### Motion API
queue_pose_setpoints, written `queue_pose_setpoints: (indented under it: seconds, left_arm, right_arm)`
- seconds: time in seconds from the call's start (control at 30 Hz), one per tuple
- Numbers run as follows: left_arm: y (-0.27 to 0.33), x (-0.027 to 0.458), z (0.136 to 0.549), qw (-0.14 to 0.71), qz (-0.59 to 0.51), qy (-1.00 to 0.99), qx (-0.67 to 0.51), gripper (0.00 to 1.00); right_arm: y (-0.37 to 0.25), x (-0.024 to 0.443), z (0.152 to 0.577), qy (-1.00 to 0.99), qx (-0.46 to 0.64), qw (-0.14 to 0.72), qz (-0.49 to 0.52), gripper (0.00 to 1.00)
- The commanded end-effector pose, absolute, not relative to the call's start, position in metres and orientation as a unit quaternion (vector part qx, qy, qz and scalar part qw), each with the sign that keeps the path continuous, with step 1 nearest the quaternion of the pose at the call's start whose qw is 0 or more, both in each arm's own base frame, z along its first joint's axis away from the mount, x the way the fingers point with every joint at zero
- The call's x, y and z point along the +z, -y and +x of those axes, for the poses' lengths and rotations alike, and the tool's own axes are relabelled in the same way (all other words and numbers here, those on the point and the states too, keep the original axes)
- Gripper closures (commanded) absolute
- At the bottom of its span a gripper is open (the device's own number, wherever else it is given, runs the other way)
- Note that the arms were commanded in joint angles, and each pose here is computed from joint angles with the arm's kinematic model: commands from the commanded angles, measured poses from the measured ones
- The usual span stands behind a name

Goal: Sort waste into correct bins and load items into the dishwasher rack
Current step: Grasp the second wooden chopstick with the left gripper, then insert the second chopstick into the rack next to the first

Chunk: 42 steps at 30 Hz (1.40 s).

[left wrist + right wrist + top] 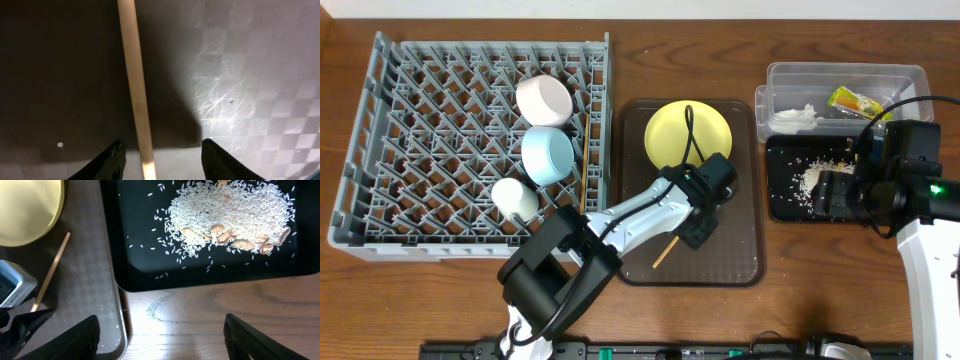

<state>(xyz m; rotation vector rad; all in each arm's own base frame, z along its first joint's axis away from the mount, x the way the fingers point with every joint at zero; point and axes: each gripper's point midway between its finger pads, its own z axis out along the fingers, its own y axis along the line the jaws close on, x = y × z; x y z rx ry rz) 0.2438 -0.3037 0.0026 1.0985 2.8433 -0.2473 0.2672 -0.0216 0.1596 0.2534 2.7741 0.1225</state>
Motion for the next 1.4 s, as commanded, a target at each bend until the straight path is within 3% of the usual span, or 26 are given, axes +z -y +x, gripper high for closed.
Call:
queue_pose_setpoints:
  seconds: [0.0,0.03,0.23,0.3,0.47,0.73,0.97,1.1,1.37]
  left_arm:
    - [0.295,-0.02,0.234,0.007,0.359,-0.931,-0.068,0.49]
    - [0.294,-0.02,0.233,0.005,0.359,-0.931,-0.067,0.5]
    - [0.291,-0.02,0.23,-0.003,0.359,-0.931,-0.063,0.85]
    - [0.29,-0.018,0.23,-0.003,0.358,-0.931,-0.062,0.9]
    - [0.293,0.006,0.232,0.01,0.363,-0.929,-0.069,0.93]
    - [0.29,0.088,0.238,0.097,0.398,-0.908,-0.091,0.94]
    - [0.232,0.164,0.299,0.248,0.316,-0.916,-0.013,0.94]
    - [0.193,0.174,0.332,0.274,0.252,-0.928,0.006,0.93]
    - [0.129,0.152,0.371,0.248,0.155,-0.956,0.006,0.93]
  right_arm:
    - [0.022,0.165,0.269,-0.977,0.045,0.184,0.092,0.23]
    - [0.022,0.165,0.269,-0.977,0.045,0.184,0.092,0.23]
    - [0.022,0.165,0.269,-0.977,0.045,0.184,0.092,0.23]
    - [0.022,0.165,0.269,-0.977,0.045,0.184,0.092,0.23]
    - [0.022,0.165,0.269,-0.977,0.045,0.184,0.092,0.23]
    - [0.022,0.165,0.268,-0.977,0.046,0.184,0.092,0.23]
    - [0.022,0.165,0.269,-0.977,0.045,0.184,0.092,0.23]
    - [0.022,0.165,0.269,-0.977,0.046,0.184,0.092,0.23]
    - [0.022,0.165,0.269,-0.977,0.045,0.185,0.092,0.23]
